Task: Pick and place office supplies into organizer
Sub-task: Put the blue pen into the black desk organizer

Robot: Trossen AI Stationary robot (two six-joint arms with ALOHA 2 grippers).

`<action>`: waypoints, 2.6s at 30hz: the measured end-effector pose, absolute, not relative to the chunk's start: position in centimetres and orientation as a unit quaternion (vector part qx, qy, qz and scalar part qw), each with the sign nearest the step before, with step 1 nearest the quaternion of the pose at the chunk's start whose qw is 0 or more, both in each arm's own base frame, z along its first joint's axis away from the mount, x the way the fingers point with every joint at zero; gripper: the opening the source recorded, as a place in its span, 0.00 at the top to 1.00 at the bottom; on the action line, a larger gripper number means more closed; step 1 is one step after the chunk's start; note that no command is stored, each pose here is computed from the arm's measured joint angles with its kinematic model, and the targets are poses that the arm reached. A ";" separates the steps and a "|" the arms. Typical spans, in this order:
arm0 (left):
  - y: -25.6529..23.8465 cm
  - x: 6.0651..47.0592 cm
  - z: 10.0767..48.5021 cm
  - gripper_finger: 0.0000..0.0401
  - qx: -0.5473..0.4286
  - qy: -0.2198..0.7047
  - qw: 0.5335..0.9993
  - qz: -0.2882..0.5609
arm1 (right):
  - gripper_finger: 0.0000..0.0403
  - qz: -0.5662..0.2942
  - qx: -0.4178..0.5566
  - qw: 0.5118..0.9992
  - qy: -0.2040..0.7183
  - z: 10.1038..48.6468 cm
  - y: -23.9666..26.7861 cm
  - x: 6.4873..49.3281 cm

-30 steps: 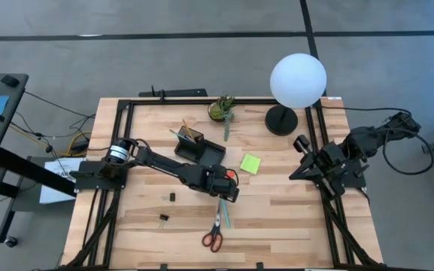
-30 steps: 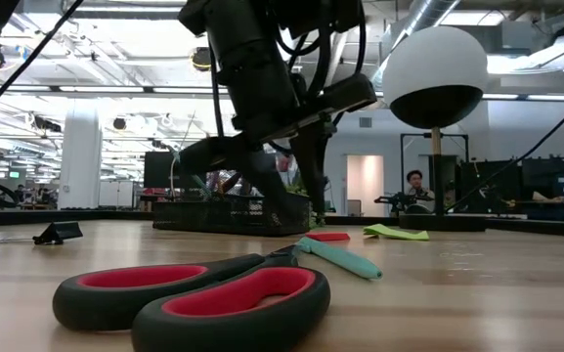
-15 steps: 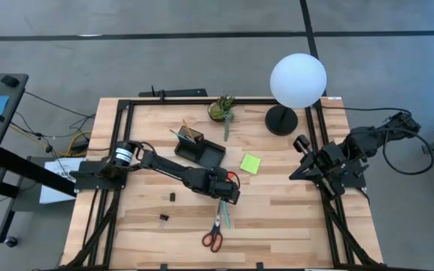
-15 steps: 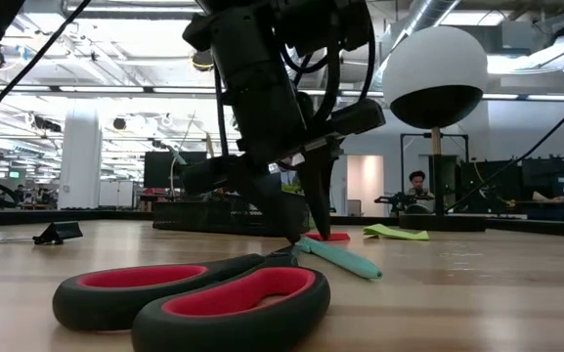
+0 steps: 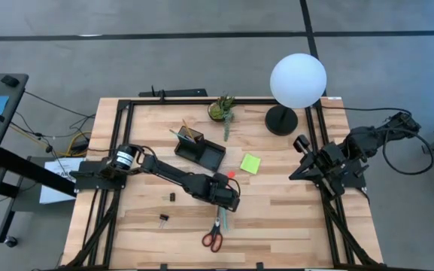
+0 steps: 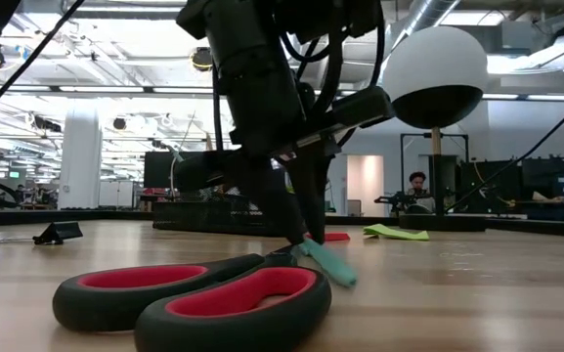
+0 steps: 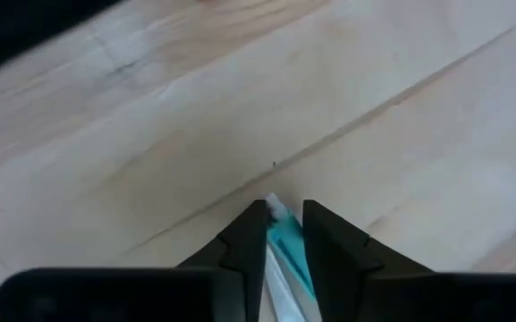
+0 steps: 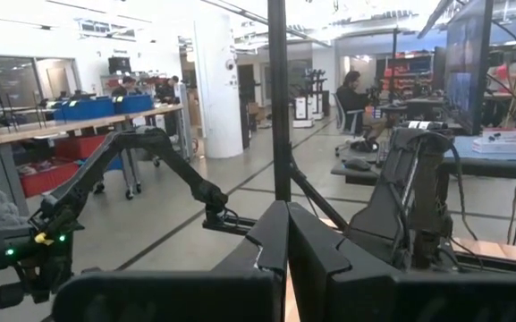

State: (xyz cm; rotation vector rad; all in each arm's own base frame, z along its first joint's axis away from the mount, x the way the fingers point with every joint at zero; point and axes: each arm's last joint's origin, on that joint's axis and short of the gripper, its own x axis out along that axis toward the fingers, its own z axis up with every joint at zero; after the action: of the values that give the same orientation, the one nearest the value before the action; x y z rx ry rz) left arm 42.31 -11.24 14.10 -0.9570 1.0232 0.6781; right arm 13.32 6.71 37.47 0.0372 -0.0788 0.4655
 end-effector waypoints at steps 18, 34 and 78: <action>-9.6 43.3 14.3 1.00 -0.446 0.428 0.722 0.311 | 1.00 0.231 0.018 0.972 -0.038 37.5 6.7 13.3; -9.3 43.3 14.3 0.94 -0.444 0.428 0.723 0.310 | 1.00 0.231 0.018 0.972 -0.038 37.5 6.7 13.3; -9.8 43.4 13.9 0.77 -0.403 0.469 0.728 0.296 | 1.00 0.248 0.009 0.969 0.000 36.6 7.3 14.1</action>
State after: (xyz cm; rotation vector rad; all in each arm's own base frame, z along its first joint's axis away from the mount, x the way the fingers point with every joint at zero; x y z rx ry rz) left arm 43.43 -9.77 13.93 -0.8875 1.0335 0.6525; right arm 14.12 7.33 36.56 0.0190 0.0008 0.5002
